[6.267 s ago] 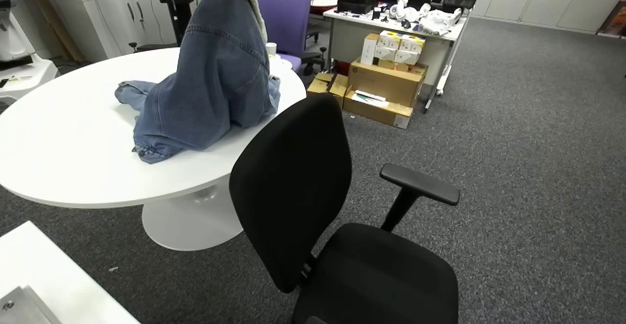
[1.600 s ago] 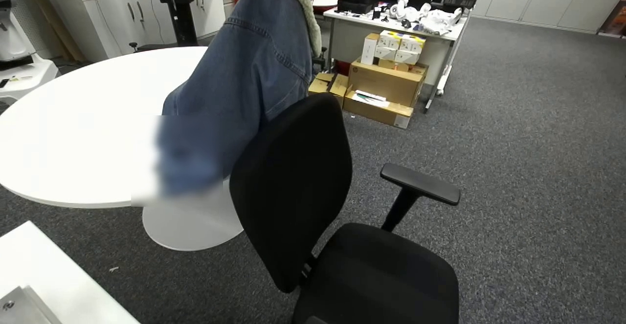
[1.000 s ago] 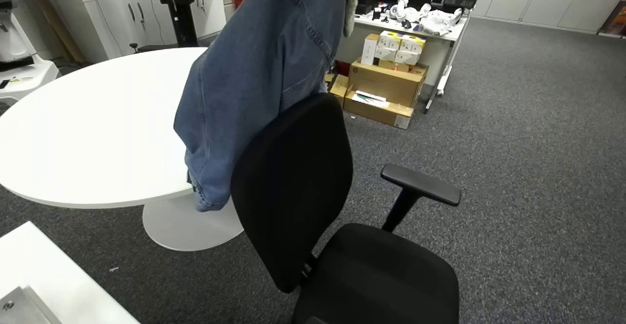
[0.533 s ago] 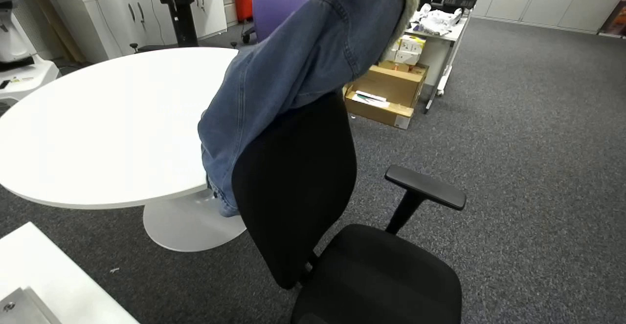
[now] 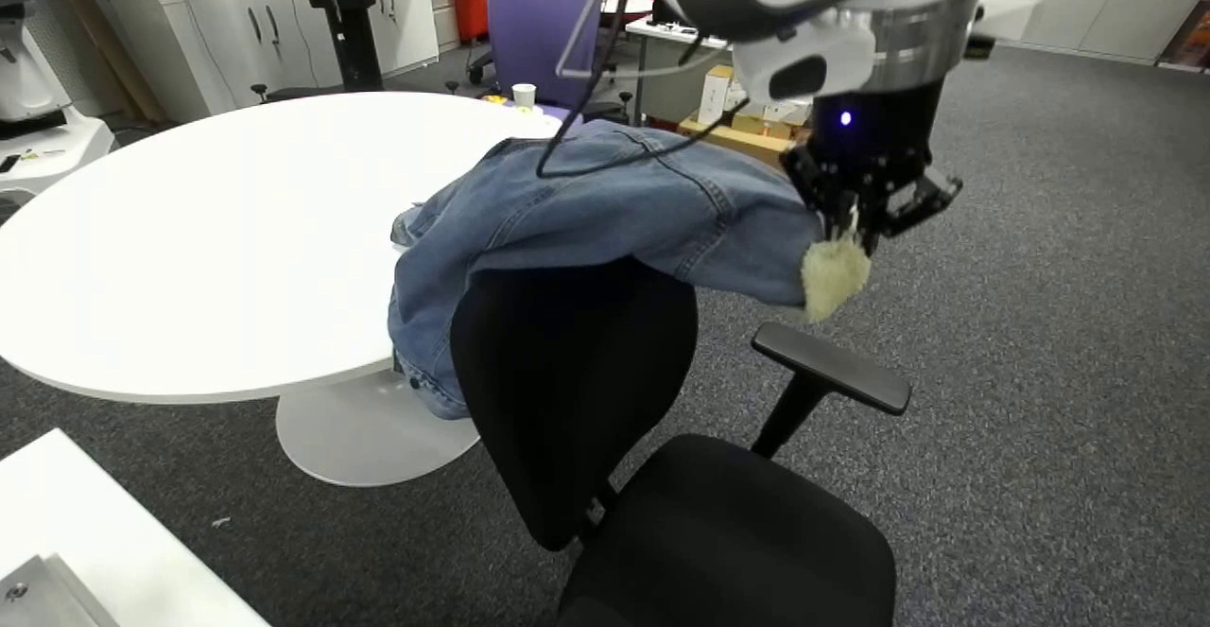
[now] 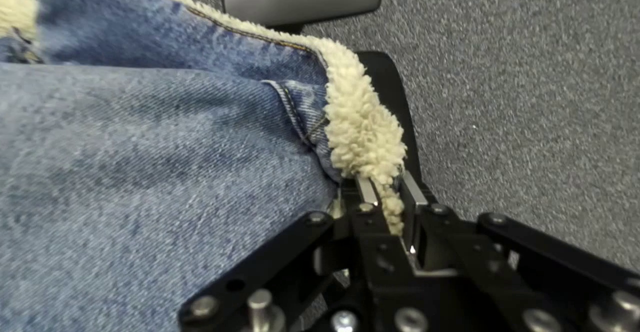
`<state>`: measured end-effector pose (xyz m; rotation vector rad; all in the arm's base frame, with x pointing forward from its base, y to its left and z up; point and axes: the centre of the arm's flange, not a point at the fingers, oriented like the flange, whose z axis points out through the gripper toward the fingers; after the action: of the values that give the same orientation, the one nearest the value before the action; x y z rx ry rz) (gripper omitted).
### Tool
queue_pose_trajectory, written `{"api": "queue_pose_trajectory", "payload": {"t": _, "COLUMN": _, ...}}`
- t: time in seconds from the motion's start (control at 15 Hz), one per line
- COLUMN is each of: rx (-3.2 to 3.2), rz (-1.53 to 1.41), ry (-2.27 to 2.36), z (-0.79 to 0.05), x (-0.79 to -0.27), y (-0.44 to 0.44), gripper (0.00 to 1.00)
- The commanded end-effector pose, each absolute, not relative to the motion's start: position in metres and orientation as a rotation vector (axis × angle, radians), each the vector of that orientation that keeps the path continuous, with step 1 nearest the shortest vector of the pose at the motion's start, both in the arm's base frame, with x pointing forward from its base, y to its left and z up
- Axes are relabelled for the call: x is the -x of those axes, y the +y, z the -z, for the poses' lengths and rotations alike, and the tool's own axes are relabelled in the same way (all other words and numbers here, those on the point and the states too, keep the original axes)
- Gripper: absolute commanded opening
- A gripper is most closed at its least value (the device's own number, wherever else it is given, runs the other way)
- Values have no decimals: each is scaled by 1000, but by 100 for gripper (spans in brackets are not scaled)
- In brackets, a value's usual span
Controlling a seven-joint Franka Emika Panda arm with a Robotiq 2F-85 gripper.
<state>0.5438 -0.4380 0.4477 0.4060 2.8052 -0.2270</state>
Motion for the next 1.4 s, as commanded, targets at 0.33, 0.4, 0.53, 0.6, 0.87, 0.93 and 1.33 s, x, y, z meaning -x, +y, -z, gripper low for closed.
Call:
{"api": "queue_pose_trajectory", "payload": {"t": 0.33, "rx": -405, "rz": 514, "ry": 2982, "z": -386, "x": -562, "y": -486, "gripper": 4}}
{"api": "queue_pose_trajectory", "payload": {"t": 0.4, "rx": -405, "rz": 515, "ry": 2998, "z": -382, "x": -562, "y": -489, "gripper": 4}}
{"api": "queue_pose_trajectory", "payload": {"t": 0.53, "rx": -442, "rz": 522, "ry": 3010, "z": -375, "x": -563, "y": -495, "gripper": 43}}
{"api": "queue_pose_trajectory", "payload": {"t": 0.6, "rx": -456, "rz": 529, "ry": 2996, "z": -377, "x": -562, "y": -500, "gripper": 49}}
{"api": "queue_pose_trajectory", "payload": {"t": 0.87, "rx": -411, "rz": 460, "ry": 2872, "z": -432, "x": -568, "y": -486, "gripper": 79}}
{"api": "queue_pose_trajectory", "payload": {"t": 0.93, "rx": -349, "rz": 436, "ry": 2825, "z": -459, "x": -571, "y": -468, "gripper": 86}}
{"api": "queue_pose_trajectory", "payload": {"t": 1.33, "rx": -143, "rz": 263, "ry": 2646, "z": -575, "x": -584, "y": -372, "gripper": 100}}
